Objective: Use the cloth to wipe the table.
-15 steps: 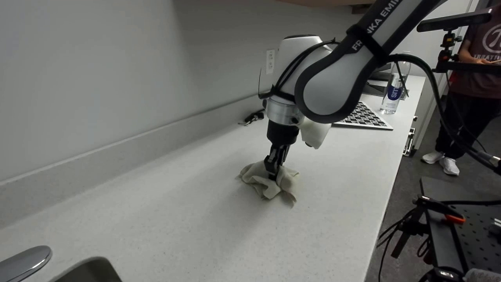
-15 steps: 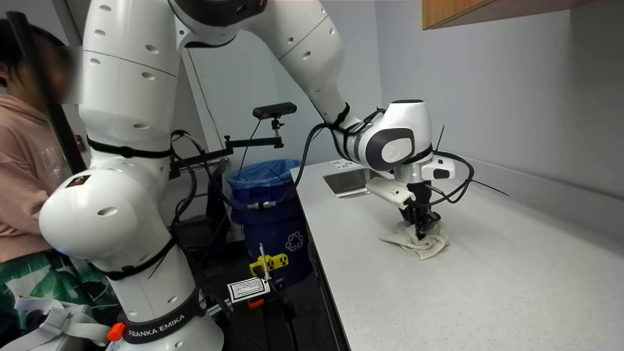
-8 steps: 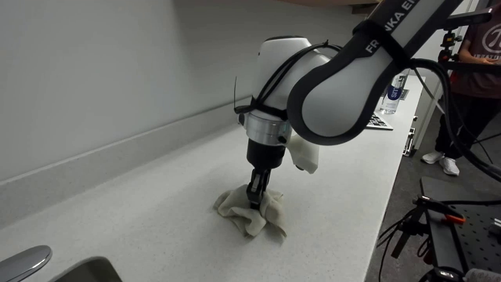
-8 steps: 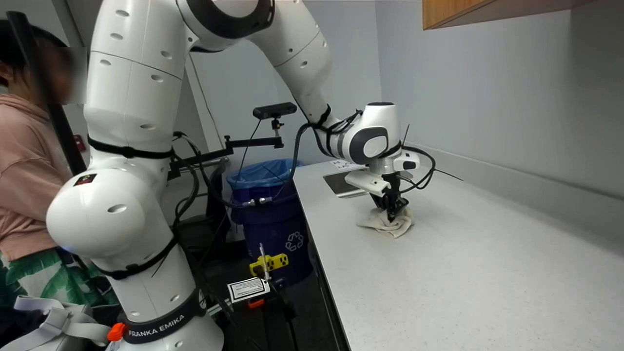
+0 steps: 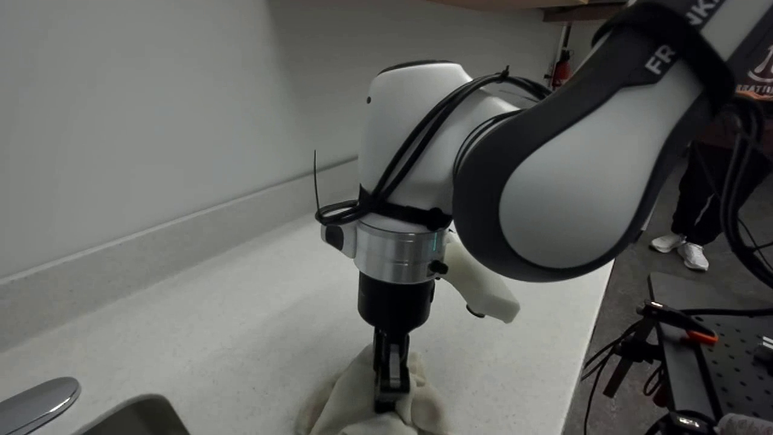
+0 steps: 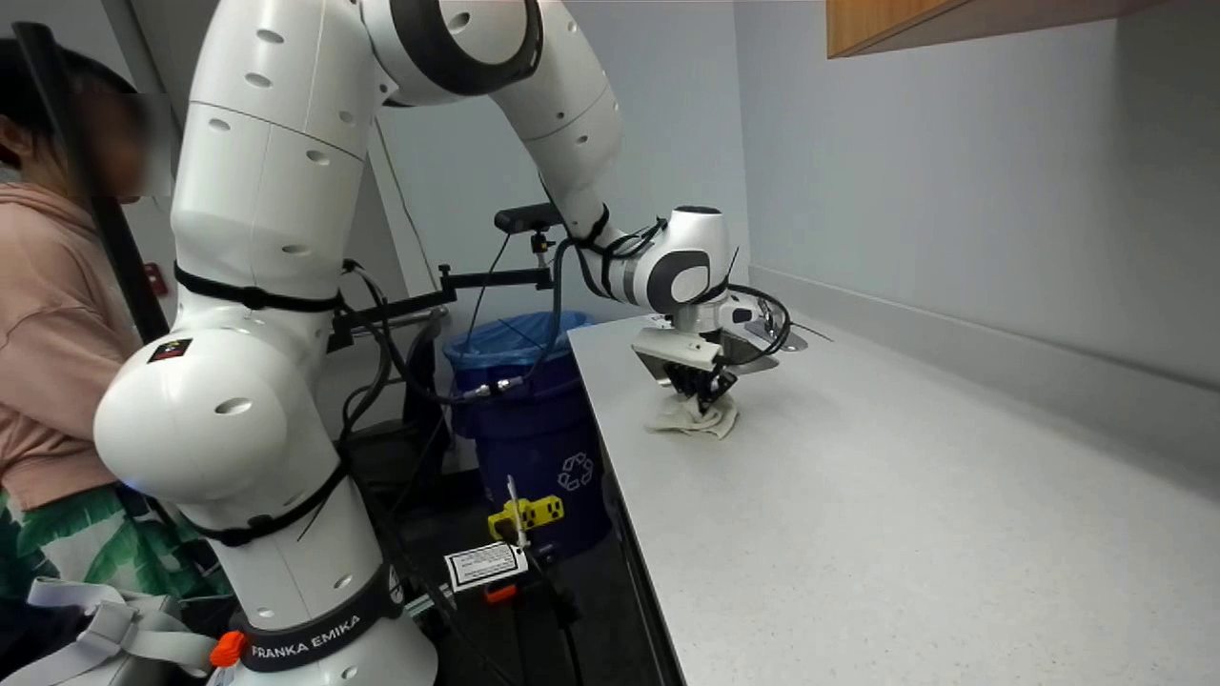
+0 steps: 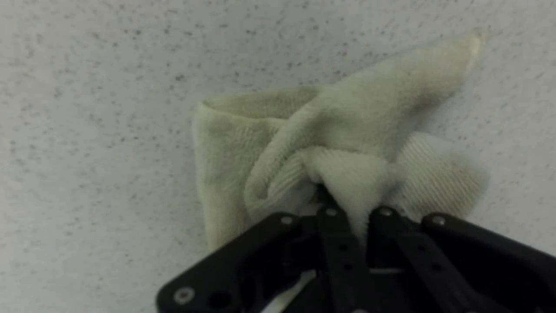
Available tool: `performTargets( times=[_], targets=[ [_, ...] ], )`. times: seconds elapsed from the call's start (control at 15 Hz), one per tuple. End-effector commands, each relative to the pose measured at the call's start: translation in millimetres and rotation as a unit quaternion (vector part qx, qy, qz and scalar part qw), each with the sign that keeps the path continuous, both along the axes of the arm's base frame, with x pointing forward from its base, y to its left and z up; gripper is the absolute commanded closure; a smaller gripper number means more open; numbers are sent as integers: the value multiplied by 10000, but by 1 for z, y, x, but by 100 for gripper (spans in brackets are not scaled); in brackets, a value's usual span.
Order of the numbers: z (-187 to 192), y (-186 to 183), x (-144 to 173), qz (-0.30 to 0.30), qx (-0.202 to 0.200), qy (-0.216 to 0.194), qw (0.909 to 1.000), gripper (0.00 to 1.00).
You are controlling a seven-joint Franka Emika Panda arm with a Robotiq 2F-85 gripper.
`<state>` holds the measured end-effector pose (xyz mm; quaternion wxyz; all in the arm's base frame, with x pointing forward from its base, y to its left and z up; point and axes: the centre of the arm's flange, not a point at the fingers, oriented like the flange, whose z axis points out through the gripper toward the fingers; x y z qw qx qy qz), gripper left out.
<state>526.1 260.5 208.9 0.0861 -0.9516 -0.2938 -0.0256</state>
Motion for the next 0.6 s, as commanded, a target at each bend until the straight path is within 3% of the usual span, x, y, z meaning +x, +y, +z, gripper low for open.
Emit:
performTargets(
  times=[0.0, 0.27, 0.53],
  targets=[
    [-16, -7, 5, 846, -109, 471, 9952, 97],
    [-20, -32, 43, 1277, -630, 602, 9880, 97],
    [-18, -68, 96, 1032, -1132, 66, 9882, 97]
  ],
)
